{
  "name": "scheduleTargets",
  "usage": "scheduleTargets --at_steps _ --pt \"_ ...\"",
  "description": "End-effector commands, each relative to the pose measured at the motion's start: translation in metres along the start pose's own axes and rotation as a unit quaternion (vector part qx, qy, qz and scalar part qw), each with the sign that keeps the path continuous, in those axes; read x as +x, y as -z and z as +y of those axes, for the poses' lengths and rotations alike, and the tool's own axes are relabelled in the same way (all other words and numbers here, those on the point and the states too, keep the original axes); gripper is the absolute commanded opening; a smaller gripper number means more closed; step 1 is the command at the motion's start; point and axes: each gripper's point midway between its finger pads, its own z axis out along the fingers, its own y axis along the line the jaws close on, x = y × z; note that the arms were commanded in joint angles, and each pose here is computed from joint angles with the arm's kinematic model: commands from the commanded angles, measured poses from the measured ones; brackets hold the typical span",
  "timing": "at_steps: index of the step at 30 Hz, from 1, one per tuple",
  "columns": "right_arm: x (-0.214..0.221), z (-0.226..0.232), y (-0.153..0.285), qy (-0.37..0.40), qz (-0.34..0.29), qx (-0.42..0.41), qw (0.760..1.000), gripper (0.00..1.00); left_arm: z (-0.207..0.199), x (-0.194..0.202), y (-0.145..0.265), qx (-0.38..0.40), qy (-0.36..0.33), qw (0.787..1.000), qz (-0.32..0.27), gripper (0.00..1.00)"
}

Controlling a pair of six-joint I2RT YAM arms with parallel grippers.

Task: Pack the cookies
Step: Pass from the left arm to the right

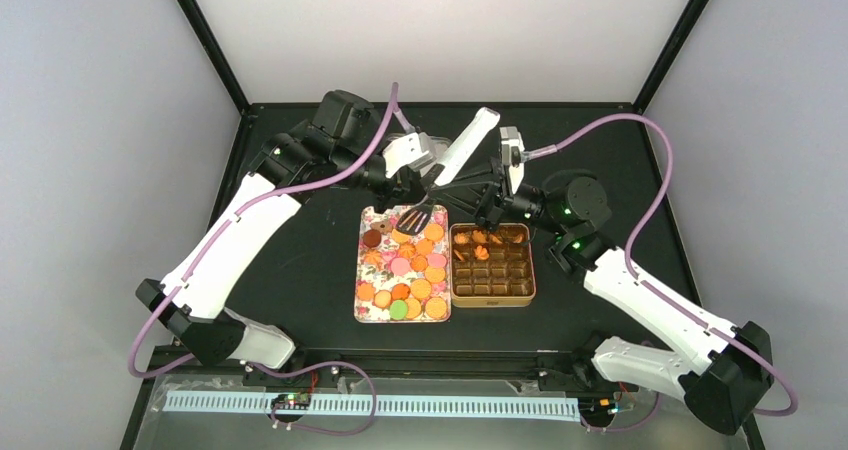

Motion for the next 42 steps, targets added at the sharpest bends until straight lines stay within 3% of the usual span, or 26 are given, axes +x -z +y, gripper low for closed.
scheduleTargets --at_steps 1,5,7,9,11,12,16,20,29,42 --pt "-0.014 0.025 -0.002 0.011 -0.007 -0.052 0.999 0.04 0.027 0.007 -0.004 -0.053 -0.006 0.998 0.014 0.02" --pt "-0.010 0.030 -0.004 -0.001 0.012 -0.070 0.998 0.05 0.044 0.018 -0.012 -0.069 0.006 0.997 0.030 0.01" --pt "-0.007 0.027 -0.005 0.001 0.025 -0.057 0.998 0.13 0.048 0.020 -0.013 -0.066 0.017 0.997 0.034 0.02" --pt "-0.005 0.017 -0.004 0.016 0.035 -0.022 0.999 0.28 0.046 0.020 -0.013 -0.052 0.022 0.998 0.033 0.02" --pt "-0.005 0.003 0.003 0.034 0.034 0.024 0.999 0.54 0.039 0.018 -0.011 -0.034 0.022 0.999 0.029 0.02" --pt "-0.007 -0.004 0.007 0.039 0.033 0.041 0.998 0.62 0.033 0.015 -0.010 -0.020 0.020 0.999 0.023 0.02" --pt "-0.016 -0.014 0.024 0.045 0.043 0.052 0.997 0.84 0.010 0.011 -0.005 0.031 0.015 0.999 0.005 0.02" --pt "-0.015 -0.014 0.034 0.047 0.093 0.029 0.994 0.99 -0.009 0.009 0.000 0.075 0.012 0.997 -0.004 0.02" --pt "-0.035 -0.015 0.026 0.064 0.114 0.001 0.991 0.99 -0.022 0.014 0.000 0.114 0.017 0.993 -0.002 0.02" --pt "-0.033 -0.022 0.010 0.012 0.140 -0.055 0.989 0.74 -0.027 0.016 -0.001 0.136 0.022 0.990 0.006 0.02"
